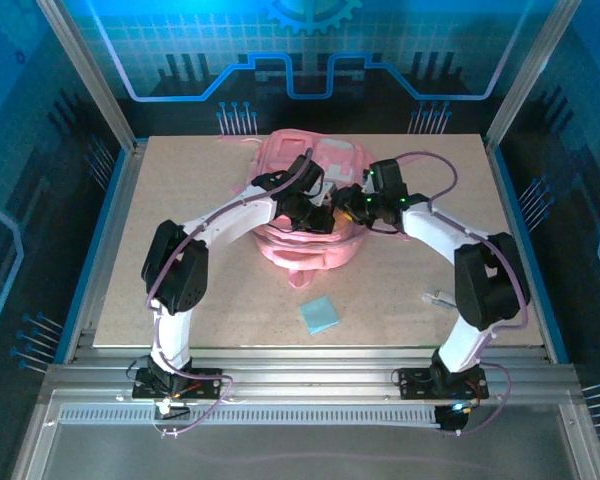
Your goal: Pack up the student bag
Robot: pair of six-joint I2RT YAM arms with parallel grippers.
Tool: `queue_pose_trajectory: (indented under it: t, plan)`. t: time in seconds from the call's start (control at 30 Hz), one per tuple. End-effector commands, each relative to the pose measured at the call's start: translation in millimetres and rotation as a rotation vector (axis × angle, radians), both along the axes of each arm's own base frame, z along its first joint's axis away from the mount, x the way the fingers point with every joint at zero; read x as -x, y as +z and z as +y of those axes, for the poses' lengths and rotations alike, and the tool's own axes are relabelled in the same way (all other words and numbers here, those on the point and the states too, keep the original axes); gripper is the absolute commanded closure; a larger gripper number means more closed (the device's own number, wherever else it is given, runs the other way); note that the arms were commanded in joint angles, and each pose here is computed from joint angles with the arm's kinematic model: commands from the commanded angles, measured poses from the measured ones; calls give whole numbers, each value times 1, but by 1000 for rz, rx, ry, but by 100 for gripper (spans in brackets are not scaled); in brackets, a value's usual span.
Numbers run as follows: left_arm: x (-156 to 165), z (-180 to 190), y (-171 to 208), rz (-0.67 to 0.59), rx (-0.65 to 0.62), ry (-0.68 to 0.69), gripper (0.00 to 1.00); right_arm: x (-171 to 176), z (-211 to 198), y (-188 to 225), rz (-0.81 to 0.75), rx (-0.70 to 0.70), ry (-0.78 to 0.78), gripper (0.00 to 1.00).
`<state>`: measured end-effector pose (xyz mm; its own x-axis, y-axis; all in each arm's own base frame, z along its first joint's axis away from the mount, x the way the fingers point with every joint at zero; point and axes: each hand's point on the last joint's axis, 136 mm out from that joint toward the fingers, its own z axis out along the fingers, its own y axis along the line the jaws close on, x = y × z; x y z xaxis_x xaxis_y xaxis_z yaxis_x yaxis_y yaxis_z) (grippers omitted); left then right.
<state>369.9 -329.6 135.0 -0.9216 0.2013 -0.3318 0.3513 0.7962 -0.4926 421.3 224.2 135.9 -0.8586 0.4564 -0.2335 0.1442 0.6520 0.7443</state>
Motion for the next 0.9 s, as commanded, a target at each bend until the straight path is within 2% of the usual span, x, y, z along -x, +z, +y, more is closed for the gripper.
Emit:
queue_pose_trajectory:
  t: [0.0, 0.03, 0.07, 0.3, 0.4, 0.5, 0.57, 0.7, 0.8, 0.87]
  plan:
    - [15, -13, 12, -15, 25, -99, 100, -10, 27, 5, -17, -96, 28, 85]
    - [14, -8, 10, -21, 1, -91, 100, -11, 27, 2, -16, -100, 26, 94]
    - [12, 0, 9, -31, -30, -79, 100, -12, 24, -1, -18, -98, 16, 100]
    - [-1, 95, -2, -4, -219, 60, 100, -22, -20, 3, -87, 70, 25, 100]
    - [-6, 137, -8, 9, -290, 139, 100, -26, -26, 9, -102, 111, 78, 100]
    - [-15, 163, -12, 14, -319, 219, 100, -33, -29, 13, -110, 144, 111, 100]
    - [-16, 159, -9, 22, -287, 237, 100, -44, -32, 14, -114, 174, 105, 100]
    - [-10, 108, 9, 30, -97, 178, 100, -71, -36, 19, -113, 201, 71, 99]
    - [-2, 66, 24, 18, 1, 119, 100, -88, -37, 29, -123, 204, 43, 77]
    - [6, 40, 31, 13, 38, 78, 100, -91, -37, 38, -128, 206, 43, 57]
